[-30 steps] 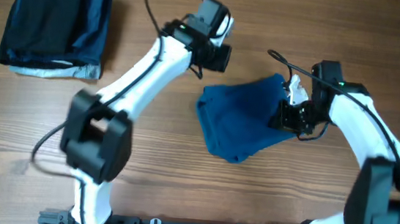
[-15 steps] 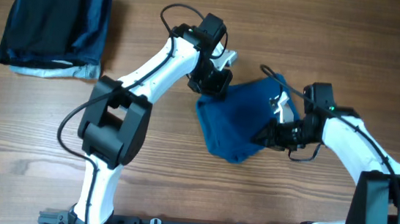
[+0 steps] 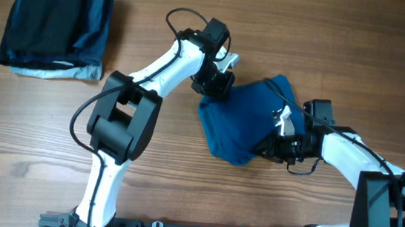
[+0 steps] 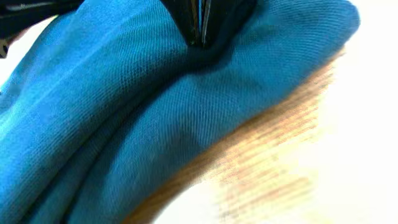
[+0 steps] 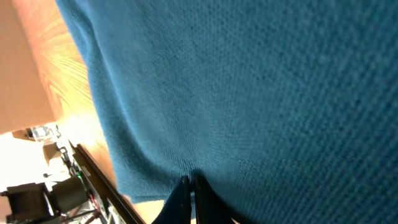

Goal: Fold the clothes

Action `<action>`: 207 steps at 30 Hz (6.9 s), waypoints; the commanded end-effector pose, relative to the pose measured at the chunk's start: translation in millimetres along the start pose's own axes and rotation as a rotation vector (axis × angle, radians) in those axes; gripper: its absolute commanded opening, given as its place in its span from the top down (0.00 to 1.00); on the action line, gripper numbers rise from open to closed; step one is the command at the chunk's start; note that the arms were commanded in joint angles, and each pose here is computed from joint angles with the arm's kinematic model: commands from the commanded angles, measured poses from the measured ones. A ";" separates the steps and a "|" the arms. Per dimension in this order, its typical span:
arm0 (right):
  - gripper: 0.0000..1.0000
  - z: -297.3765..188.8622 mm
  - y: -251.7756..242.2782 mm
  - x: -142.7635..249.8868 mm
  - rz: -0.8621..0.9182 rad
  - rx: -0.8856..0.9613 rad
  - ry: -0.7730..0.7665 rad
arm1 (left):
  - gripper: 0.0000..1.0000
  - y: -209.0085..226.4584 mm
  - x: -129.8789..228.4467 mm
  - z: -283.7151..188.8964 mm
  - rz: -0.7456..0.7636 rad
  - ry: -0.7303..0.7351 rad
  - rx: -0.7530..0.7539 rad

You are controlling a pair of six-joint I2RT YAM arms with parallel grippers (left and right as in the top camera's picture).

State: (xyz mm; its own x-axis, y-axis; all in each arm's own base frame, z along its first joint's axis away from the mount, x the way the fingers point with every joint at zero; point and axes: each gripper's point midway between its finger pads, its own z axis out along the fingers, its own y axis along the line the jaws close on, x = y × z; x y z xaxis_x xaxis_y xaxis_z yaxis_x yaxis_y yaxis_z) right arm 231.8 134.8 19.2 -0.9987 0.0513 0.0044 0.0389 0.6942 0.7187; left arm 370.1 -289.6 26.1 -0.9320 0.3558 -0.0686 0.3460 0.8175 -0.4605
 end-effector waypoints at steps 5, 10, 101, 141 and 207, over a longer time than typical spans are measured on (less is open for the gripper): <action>0.87 -97.8 67.1 -86.1 -0.159 0.079 -0.294 | 0.38 -37.1 -30.6 -156.6 -0.163 -0.329 -0.034; 0.48 -214.6 0.3 -130.5 0.038 0.379 -0.610 | 0.10 -34.6 17.9 -134.8 -0.239 -0.151 -0.111; 0.00 -273.6 -70.5 -117.2 0.240 0.598 -0.727 | 0.00 3.6 -13.9 -32.4 -0.161 -0.241 -0.139; 0.00 -273.6 -70.5 -117.2 0.240 0.598 -0.727 | 0.96 29.2 -40.2 -46.4 -0.140 -0.371 -0.412; 0.00 -273.6 -70.5 -117.2 0.240 0.598 -0.727 | 0.96 356.5 70.3 -424.7 -1.483 -1.363 -0.371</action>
State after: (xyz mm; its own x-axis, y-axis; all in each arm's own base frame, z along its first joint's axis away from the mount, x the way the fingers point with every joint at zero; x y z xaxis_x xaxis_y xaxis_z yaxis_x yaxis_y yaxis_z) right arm 336.0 -113.6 154.0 -0.7130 0.5314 -0.4574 0.4442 0.8471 0.2917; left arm 487.1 196.9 214.4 0.0581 -0.9016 -0.4286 -0.7523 0.2427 -0.6124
